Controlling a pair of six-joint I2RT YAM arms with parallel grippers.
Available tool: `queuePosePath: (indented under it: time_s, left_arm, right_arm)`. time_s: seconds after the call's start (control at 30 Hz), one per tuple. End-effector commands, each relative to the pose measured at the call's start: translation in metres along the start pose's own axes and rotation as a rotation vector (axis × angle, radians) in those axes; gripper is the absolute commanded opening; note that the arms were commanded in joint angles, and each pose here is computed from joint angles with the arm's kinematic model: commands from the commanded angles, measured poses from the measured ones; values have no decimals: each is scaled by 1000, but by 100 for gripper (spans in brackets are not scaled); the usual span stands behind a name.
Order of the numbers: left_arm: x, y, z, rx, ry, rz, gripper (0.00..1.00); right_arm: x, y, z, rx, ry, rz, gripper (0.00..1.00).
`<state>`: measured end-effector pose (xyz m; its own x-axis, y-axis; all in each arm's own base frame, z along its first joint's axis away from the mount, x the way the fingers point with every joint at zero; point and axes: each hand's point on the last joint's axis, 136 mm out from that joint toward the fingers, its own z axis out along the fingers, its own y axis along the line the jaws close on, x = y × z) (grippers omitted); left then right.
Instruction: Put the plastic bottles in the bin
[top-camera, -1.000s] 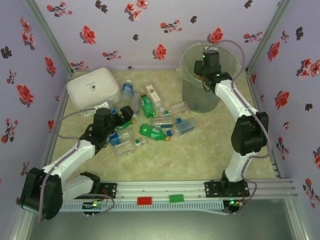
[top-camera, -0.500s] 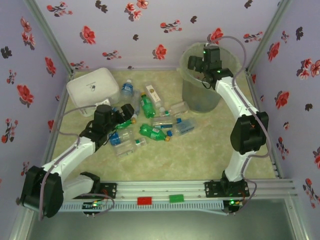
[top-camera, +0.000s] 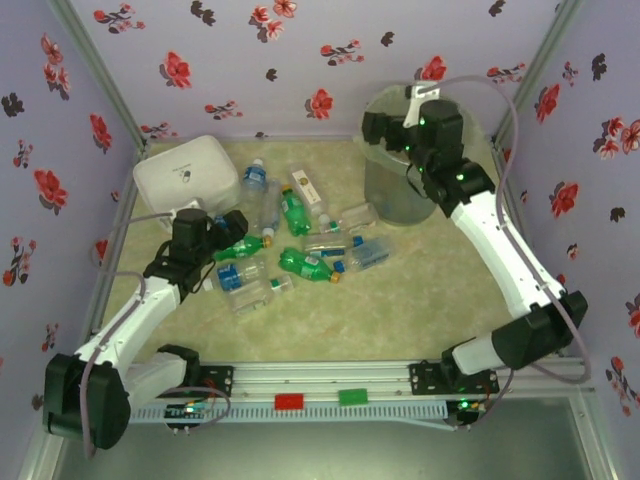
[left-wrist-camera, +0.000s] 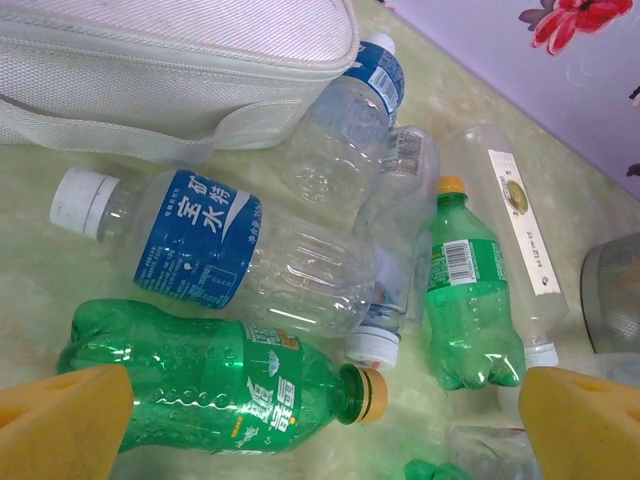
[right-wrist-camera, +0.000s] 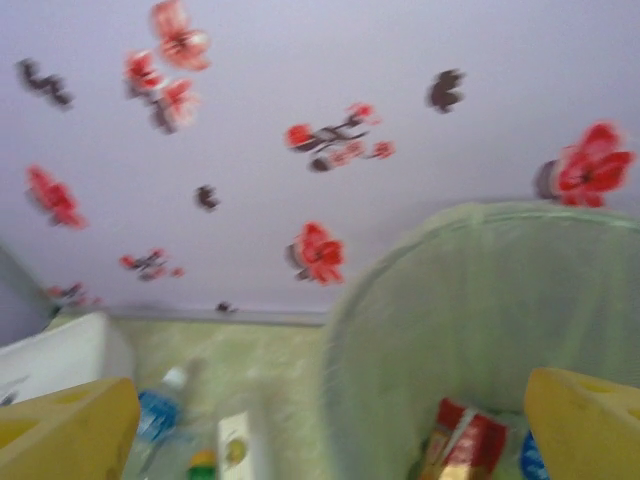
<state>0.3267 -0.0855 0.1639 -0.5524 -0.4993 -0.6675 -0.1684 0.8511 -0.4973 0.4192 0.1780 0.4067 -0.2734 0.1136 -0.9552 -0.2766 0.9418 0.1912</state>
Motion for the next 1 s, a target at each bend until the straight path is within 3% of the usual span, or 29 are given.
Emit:
queuePosePath:
  time_s: [0.0, 0.23, 0.57, 0.97]
  left_arm:
    - [-11, -9, -5, 33, -31, 11, 100]
    - [-24, -31, 7, 122, -69, -22, 100]
    - [-11, -61, 24, 214, -20, -25, 100]
    - [27, -52, 24, 211, 48, -38, 100]
  right_arm:
    - [45, 20, -6, -45, 123, -55, 100]
    - [137, 30, -24, 12, 349, 217, 100]
    - [243, -18, -45, 329, 472, 511, 100]
    - [331, -12, -13, 404, 576, 808, 100]
